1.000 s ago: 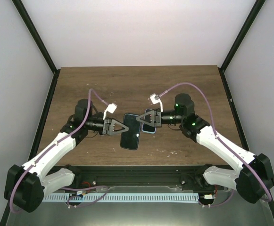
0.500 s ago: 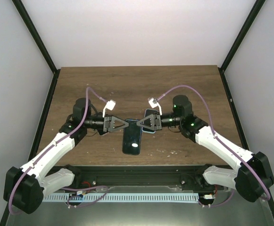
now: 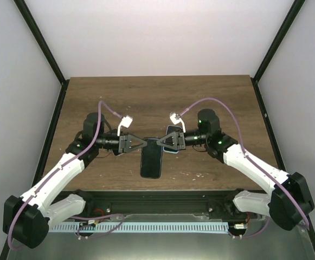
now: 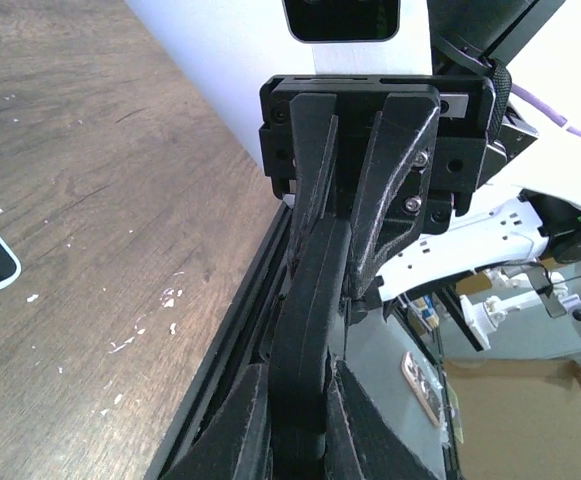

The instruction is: Put the phone into the phone case

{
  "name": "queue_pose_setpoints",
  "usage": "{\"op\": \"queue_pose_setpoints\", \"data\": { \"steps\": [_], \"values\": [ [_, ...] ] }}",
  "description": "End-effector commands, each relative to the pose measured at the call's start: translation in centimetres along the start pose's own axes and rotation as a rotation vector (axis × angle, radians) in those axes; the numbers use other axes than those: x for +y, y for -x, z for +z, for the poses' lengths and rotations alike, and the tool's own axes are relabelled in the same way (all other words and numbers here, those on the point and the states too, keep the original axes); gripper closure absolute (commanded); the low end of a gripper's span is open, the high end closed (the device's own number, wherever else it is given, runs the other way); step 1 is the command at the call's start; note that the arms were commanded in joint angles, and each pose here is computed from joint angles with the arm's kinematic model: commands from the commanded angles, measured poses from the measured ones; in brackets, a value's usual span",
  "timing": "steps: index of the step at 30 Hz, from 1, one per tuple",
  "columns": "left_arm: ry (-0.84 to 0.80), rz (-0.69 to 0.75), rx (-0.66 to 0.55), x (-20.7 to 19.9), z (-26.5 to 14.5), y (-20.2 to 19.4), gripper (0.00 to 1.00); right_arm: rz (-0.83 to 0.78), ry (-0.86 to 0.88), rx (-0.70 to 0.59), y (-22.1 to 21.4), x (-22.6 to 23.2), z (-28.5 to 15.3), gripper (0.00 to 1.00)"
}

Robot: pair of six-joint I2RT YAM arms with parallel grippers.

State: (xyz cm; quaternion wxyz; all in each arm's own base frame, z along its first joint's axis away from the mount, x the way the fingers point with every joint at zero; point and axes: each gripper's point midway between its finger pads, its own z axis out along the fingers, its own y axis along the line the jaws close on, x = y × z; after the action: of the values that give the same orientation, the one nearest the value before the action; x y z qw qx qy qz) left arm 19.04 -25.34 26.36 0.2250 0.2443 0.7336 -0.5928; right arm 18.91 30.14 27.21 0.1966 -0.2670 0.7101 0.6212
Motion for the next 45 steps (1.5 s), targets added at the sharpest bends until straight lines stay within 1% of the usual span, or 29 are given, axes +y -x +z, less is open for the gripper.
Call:
{"op": "queue_pose_setpoints", "data": {
  "steps": [1,2,3,4,6,8,11,12,18,19,21,22,25,29,33,36,38,40,43,45],
  "values": [
    [0.077,0.054,-0.054,0.4,-0.4,1.4,0.88,0.035,-0.006,-0.006,0.3,-0.3,0.2,0.99],
    [0.079,0.05,-0.056,0.3,-0.4,1.6,0.78,0.033,0.006,-0.004,0.3,-0.1,0.2,0.99],
    [0.084,0.044,-0.057,0.3,-0.5,1.7,0.72,0.028,0.018,-0.001,0.3,0.2,0.2,0.99],
    [0.085,0.04,-0.054,0.3,-0.5,1.7,0.69,0.025,0.025,0.0,0.3,0.3,0.2,0.99],
    [0.076,0.044,-0.056,0.1,-0.5,1.9,0.69,0.02,0.027,-0.002,0.4,0.4,0.2,0.99],
    [0.069,0.051,-0.061,-0.1,-0.4,2.0,0.72,0.025,0.028,0.002,0.3,0.3,0.2,0.99],
    [0.067,0.058,-0.061,0.0,-0.4,2.1,0.95,0.035,0.028,0.005,0.2,0.1,0.3,0.99],
    [0.064,0.06,-0.06,0.0,-0.3,2.1,1.0,0.034,0.028,0.004,0.2,0.1,0.3,0.99],
    [0.072,0.065,-0.07,-0.2,-0.6,2.1,1.0,0.033,0.012,-0.02,0.6,0.1,0.2,0.99],
    [0.078,0.063,-0.072,-0.3,-0.7,2.1,0.94,0.036,0.009,-0.024,0.7,0.1,0.2,0.99],
    [0.08,0.065,-0.072,-0.5,-0.8,2.2,0.71,0.039,0.007,-0.039,0.9,0.1,0.1,0.99],
    [0.073,0.058,-0.07,-0.6,-0.8,2.1,0.65,0.039,0.008,-0.05,1.1,0.2,0.1,0.99],
    [0.038,0.023,-0.055,-1.0,-0.7,1.8,0.59,0.051,0.014,-0.096,2.0,0.6,-0.1,0.99],
    [0.005,-0.042,-0.022,-0.9,-0.4,0.7,0.52,0.054,0.0,-0.202,4.0,1.3,-0.9,0.99],
    [0.023,-0.094,-0.001,0.0,-0.4,-0.5,0.49,0.042,0.01,-0.284,5.6,2.0,-1.5,0.99],
    [0.032,-0.119,0.019,0.6,-0.3,-1.5,0.48,0.032,0.02,-0.311,6.4,2.3,-1.7,0.99],
    [0.021,-0.132,0.031,0.7,-0.3,-2.1,0.51,0.03,0.023,-0.317,6.8,2.4,-1.6,0.99],
    [0.001,-0.144,0.038,0.6,-0.3,-2.5,0.57,0.031,0.023,-0.318,7.1,2.3,-1.5,0.99],
    [-0.017,-0.147,0.044,0.4,-0.2,-2.6,0.7,0.027,0.019,-0.323,7.3,2.1,-1.4,0.99],
    [-0.025,-0.145,0.044,0.3,-0.2,-2.6,0.82,0.031,0.011,-0.325,7.3,1.7,-1.4,0.99]
  ]
}}
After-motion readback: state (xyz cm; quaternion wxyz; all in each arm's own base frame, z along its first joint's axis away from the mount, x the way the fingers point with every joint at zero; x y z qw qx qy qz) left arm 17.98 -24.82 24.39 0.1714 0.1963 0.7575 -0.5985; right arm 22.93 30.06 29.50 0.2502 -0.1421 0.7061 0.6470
